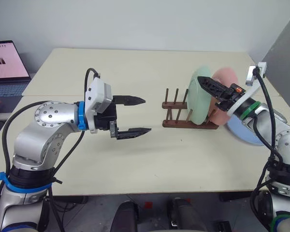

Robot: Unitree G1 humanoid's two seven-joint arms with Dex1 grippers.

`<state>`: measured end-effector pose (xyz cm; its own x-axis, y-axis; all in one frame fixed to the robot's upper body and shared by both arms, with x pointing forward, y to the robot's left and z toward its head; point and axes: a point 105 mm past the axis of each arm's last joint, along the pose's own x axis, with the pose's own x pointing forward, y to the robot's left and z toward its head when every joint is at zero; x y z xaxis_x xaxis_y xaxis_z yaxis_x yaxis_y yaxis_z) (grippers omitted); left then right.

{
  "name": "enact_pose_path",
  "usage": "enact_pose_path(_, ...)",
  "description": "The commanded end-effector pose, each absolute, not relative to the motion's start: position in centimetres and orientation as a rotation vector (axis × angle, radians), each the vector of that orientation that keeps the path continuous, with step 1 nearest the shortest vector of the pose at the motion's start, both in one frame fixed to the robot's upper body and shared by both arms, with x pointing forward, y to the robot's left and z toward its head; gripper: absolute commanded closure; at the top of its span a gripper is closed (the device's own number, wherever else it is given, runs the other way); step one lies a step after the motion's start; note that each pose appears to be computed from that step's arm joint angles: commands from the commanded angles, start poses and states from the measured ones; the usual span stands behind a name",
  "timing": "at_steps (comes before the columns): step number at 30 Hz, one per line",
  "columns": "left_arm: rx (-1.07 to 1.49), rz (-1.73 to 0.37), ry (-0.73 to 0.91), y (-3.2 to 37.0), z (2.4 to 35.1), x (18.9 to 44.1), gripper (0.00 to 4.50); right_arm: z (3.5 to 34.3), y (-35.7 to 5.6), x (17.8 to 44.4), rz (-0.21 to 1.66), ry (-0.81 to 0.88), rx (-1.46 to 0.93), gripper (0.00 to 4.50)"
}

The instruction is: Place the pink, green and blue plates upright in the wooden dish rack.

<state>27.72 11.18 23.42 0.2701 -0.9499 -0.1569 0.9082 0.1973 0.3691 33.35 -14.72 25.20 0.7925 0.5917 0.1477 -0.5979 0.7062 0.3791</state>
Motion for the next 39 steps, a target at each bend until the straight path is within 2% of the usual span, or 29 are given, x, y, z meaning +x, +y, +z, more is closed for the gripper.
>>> enact_pose_path(1,0.451,-1.314,-0.158,10.7,24.1,27.6,0.00,28.0,-14.6,32.3,0.680,-0.138,0.232,0.12)
enact_pose_path(5,0.447,-1.323,-0.162,10.5,24.1,27.6,0.00,29.4,-15.3,31.4,0.676,-0.193,-0.010,0.12)
enact_pose_path(9,0.416,-1.368,-0.137,10.5,24.1,27.3,0.00,31.7,-16.2,28.9,0.730,-0.249,-0.218,0.12)
enact_pose_path(14,0.417,-1.428,-0.097,10.4,23.8,26.7,0.00,30.9,-18.6,26.2,0.745,-0.100,-0.425,0.12)
enact_pose_path(18,0.478,-1.462,-0.103,10.1,23.3,26.3,0.00,28.0,-21.3,25.1,0.703,0.090,-0.557,0.12)
enact_pose_path(22,0.528,-1.511,-0.115,9.3,22.9,25.7,0.00,22.9,-24.7,25.6,0.602,0.311,-0.710,0.12)
enact_pose_path(24,0.543,-1.519,-0.121,9.1,22.8,25.6,0.00,21.7,-25.5,25.8,0.581,0.340,-0.754,0.12)
enact_pose_path(30,0.562,-1.551,-0.149,8.2,22.6,24.9,0.00,15.9,-28.5,28.9,0.450,0.433,-0.834,0.12)
enact_pose_path(39,0.552,-1.556,-0.171,7.8,22.9,24.6,0.00,10.9,-30.4,32.4,0.373,0.534,-0.773,0.12)
